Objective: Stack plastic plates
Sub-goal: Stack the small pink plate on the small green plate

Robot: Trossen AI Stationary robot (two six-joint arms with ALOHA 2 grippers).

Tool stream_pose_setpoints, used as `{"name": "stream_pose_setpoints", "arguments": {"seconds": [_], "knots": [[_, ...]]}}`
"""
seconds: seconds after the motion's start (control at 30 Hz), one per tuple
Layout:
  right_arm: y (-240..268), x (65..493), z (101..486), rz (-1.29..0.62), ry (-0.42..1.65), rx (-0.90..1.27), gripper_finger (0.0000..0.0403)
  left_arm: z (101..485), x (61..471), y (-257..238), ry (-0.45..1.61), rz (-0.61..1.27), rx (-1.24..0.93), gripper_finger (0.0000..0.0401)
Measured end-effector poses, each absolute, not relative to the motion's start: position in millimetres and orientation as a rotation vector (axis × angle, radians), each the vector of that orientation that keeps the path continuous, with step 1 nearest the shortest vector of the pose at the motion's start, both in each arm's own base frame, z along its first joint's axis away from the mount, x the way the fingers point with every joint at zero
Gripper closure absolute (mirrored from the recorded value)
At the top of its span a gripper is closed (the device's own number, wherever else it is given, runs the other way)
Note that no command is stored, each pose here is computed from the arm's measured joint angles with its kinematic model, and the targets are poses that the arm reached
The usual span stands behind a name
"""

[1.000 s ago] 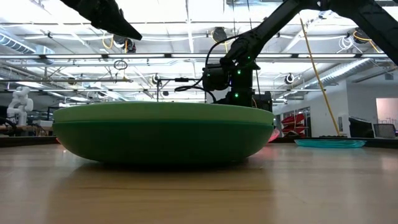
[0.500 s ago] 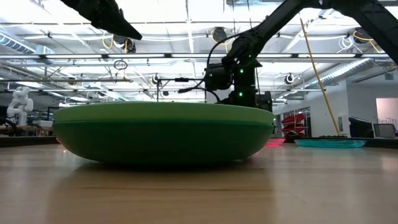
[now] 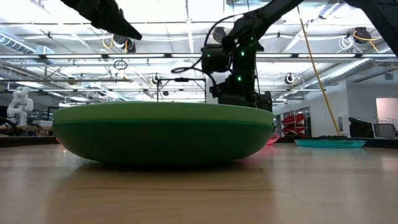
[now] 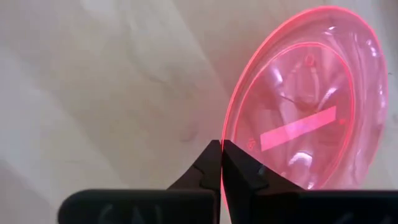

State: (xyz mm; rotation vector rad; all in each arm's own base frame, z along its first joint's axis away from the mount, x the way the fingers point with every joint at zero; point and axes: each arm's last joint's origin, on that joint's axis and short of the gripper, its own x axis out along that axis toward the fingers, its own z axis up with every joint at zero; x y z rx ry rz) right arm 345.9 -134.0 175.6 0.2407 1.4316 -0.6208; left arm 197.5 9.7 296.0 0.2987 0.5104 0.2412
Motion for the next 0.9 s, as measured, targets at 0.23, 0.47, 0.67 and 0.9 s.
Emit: {"name": "stream_pose_setpoints", "arguments": {"seconds": [0.23,0.47,0.67,0.9], "knots": [[-117,349,189,-0.605,1.385,0.231,0.0402,296,198,10,0.51,0.242,0.299,0.029],[-94,356,191,-0.555,1.382,0.172,0.0403,296,198,10,0.511,0.241,0.299,0.029],[-65,361,194,-0.543,1.38,-0.009,0.0403,296,198,10,0.511,0.241,0.299,0.029],[-28,362,211,-0.498,1.315,-0.173,0.0403,297,198,10,0.497,0.242,0.303,0.029]]}}
